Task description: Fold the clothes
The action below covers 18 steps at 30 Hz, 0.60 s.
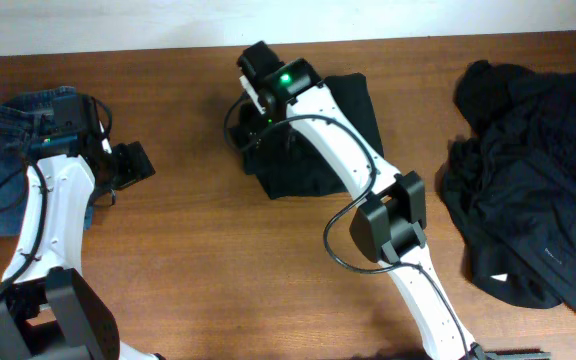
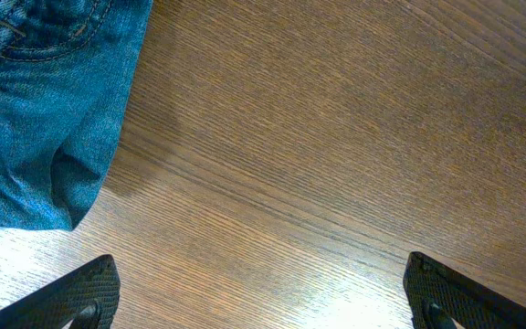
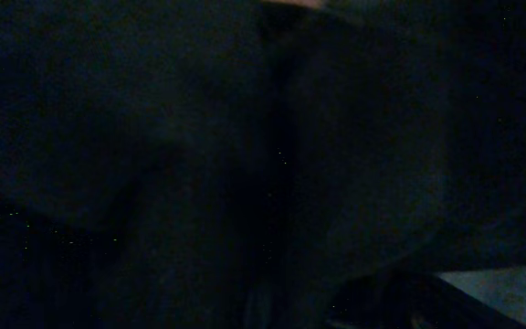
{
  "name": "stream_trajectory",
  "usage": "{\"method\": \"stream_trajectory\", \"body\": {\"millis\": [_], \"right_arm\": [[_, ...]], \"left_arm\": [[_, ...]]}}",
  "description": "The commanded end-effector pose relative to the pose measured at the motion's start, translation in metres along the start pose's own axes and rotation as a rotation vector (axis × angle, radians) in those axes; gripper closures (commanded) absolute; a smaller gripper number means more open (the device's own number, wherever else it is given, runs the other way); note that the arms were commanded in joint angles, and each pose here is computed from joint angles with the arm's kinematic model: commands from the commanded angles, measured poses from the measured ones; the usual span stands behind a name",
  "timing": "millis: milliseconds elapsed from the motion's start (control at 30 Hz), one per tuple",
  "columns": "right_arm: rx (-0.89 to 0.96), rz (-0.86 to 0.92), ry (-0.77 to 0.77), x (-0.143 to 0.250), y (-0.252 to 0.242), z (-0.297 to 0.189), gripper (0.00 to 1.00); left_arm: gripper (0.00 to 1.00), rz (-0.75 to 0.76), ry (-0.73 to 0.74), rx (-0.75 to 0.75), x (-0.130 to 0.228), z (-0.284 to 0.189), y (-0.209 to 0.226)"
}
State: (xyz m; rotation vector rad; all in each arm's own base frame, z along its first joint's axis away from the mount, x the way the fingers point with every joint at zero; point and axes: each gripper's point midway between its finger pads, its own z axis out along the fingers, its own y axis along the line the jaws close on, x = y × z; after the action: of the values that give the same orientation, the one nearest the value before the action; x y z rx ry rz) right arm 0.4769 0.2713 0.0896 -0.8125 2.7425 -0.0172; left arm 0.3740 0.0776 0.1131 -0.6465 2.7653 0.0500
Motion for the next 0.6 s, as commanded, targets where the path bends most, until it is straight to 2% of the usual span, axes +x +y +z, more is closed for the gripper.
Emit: {"method": "stream_trajectory", "body": {"millis": [0, 133, 200, 267, 433, 567], "right_arm": [[-0.250, -0.108, -0.082, -0.008, 0.015, -0.041, 0.05], [-0.630, -0.286, -0.135, 0.003, 0.070, -0.076, 0.01], [-0.727, -0.334, -0.140, 0.011, 0.084, -0.087, 0.01], [-0.750, -0.349, -0.130, 0.016, 0.088, -0.089, 0.01], [-0.649, -0.327, -0.118, 0.012, 0.070, -0.078, 0.01], [-0.342, -0.091, -0.074, 0.004, -0.005, -0.068, 0.01]], "left_arm": [[0.01, 0.010, 0.002, 0.011, -0.001, 0.000, -0.001], [0.01, 0.010, 0.002, 0.011, -0.001, 0.000, -0.001], [0.01, 0.010, 0.002, 0.011, -0.001, 0.000, -0.001], [0.01, 0.010, 0.001, 0.011, -0.001, 0.000, -0.001], [0.01, 0.010, 0.001, 0.011, -0.001, 0.000, -0.001], [0.01, 0.010, 0.001, 0.011, -0.001, 0.000, -0.001]]}}
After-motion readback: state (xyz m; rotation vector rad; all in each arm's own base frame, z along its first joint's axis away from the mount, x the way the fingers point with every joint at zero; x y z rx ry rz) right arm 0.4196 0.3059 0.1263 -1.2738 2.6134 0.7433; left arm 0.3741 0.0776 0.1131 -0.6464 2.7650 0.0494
